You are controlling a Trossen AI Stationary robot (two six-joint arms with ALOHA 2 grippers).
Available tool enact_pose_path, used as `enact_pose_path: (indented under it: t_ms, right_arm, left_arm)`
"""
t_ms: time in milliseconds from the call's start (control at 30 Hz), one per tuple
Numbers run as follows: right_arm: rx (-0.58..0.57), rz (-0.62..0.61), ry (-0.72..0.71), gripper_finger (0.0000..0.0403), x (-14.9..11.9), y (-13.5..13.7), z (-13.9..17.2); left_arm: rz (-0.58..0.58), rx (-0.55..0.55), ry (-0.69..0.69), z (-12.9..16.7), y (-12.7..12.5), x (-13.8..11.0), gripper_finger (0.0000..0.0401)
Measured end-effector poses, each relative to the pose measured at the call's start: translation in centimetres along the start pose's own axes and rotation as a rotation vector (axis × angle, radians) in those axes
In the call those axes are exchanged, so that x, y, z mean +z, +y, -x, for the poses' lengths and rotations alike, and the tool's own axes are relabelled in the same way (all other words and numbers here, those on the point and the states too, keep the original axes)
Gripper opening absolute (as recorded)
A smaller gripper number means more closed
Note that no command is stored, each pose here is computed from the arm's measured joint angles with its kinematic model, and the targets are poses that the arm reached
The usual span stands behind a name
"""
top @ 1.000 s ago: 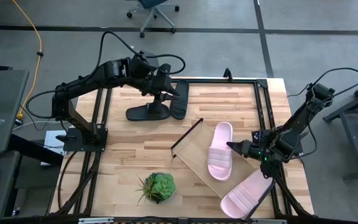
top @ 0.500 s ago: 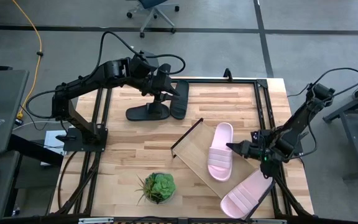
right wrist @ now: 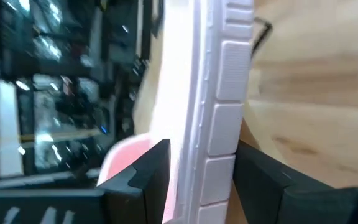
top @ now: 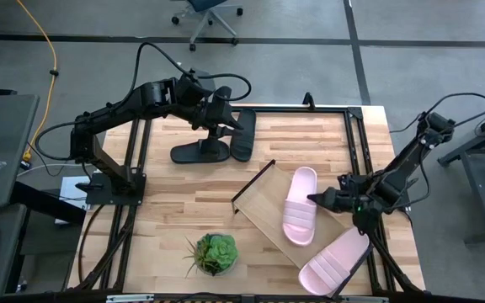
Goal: Pick and place slides into the shelf
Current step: Put the pink slides on the shelf
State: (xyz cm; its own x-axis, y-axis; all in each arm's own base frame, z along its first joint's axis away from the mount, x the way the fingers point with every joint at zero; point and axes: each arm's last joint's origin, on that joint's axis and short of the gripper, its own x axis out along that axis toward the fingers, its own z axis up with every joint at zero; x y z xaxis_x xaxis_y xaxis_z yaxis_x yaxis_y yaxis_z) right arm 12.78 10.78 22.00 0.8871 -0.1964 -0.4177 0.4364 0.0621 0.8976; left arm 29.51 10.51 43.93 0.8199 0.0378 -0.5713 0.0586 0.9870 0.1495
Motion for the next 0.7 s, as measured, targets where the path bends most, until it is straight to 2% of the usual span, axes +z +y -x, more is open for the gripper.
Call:
enact_pose_path:
  t_ms: [200,700]
  right_arm:
    - [-0.053,0.061,-0.067,0.0154,0.9,0.6,0.4]
    - [-0.322,0.179,-0.110,0.0154,3.7,2.7,3.3]
  left_arm:
    - [0.000,0.000,0.000,0.0,0.0,0.0,0.0060]
    - [-0.007,0.003,0.001,0.0,0.0,0.0,0.0060]
